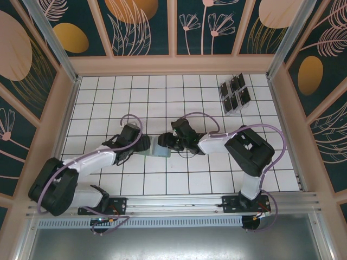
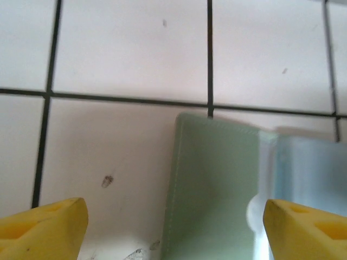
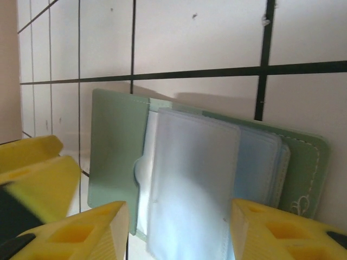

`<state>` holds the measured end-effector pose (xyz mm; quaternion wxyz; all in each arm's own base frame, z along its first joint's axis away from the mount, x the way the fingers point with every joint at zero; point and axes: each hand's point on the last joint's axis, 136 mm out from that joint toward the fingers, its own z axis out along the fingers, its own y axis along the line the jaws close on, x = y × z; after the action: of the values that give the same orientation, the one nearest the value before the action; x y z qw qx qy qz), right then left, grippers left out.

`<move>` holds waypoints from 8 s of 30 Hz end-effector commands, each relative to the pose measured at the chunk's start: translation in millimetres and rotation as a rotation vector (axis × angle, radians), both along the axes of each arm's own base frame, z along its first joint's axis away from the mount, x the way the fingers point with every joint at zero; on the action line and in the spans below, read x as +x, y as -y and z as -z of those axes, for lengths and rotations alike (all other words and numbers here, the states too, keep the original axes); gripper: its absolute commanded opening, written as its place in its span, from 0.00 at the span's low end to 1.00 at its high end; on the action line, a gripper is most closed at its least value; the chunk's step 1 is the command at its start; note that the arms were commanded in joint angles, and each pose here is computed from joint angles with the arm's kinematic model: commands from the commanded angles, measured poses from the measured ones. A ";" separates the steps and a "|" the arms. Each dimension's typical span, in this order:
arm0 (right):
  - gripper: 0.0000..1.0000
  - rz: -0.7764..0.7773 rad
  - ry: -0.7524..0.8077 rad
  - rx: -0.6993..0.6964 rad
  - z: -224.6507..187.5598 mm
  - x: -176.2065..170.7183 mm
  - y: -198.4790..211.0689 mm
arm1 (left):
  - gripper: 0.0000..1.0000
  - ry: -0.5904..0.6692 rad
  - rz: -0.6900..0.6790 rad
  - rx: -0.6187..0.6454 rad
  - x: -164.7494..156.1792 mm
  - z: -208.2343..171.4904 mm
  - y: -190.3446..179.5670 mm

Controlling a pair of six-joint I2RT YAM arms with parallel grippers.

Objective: Put the credit cards into the card holder
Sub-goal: Flip over the card slot in the card holder, then move the card holder to the center of the table, then move the storage box to the top-right of the table.

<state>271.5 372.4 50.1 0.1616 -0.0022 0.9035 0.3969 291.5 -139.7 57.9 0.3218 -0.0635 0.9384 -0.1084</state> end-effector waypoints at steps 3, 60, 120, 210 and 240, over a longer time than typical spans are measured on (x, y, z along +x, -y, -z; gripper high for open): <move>0.51 -0.017 0.012 0.063 -18.9 3.6 -20.4 | 0.85 0.118 -0.104 -0.034 3.7 -34.1 -15.1; 0.49 -0.029 0.129 -0.307 -4.6 7.3 8.8 | 0.95 -0.057 -0.001 0.208 13.6 18.3 -14.3; 0.49 -0.033 -0.037 -0.105 20.1 6.0 -7.9 | 0.98 0.078 -0.098 0.124 18.3 -27.2 -25.6; 0.48 -0.127 0.017 -0.053 11.9 7.1 -29.9 | 0.98 0.006 -0.120 -0.080 25.4 -41.1 -36.0; 0.49 0.446 0.293 -0.363 -117.5 184.3 241.8 | 0.99 0.035 0.021 -0.177 48.9 -51.3 30.0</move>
<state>443.4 159.1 175.4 0.3649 0.1098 0.8897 0.2514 330.3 -159.2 99.0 0.3183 -0.0945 0.9256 -0.1816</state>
